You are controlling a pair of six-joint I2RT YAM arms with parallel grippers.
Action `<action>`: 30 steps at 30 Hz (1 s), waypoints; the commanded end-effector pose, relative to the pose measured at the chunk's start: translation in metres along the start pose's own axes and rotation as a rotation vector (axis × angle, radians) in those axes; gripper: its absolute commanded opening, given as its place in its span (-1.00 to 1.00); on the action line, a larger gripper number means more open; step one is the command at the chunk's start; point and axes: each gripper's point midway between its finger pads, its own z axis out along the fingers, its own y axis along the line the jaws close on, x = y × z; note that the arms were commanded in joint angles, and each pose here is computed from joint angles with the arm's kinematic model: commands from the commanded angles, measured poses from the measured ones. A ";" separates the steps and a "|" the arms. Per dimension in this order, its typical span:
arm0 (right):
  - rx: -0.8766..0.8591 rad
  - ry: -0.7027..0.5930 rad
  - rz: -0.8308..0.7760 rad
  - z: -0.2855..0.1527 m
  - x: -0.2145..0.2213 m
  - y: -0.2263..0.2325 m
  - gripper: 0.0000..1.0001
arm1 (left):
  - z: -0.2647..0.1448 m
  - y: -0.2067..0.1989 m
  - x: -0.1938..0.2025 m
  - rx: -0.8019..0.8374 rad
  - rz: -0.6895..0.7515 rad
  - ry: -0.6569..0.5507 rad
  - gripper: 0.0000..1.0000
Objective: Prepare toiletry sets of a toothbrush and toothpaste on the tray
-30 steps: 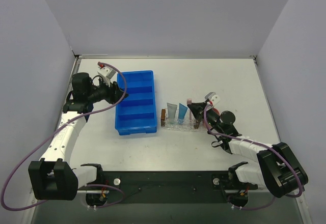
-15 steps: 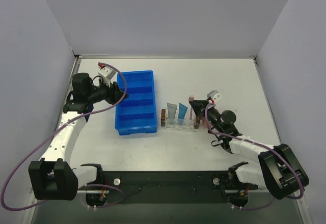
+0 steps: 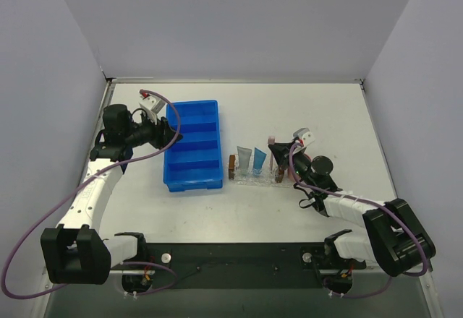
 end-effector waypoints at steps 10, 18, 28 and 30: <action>-0.048 -0.411 -0.075 0.006 -0.112 0.012 -1.00 | -0.001 -0.003 -0.008 0.022 0.043 -0.024 0.11; -0.047 -0.405 -0.073 0.008 -0.110 0.012 -1.00 | -0.001 -0.003 -0.008 0.025 0.041 -0.021 0.11; -0.043 -0.406 -0.060 0.007 -0.110 0.012 -1.00 | 0.000 -0.003 -0.004 0.031 0.035 -0.015 0.11; -0.044 -0.407 -0.060 0.007 -0.110 0.012 -1.00 | 0.000 -0.003 -0.002 0.028 0.032 -0.013 0.11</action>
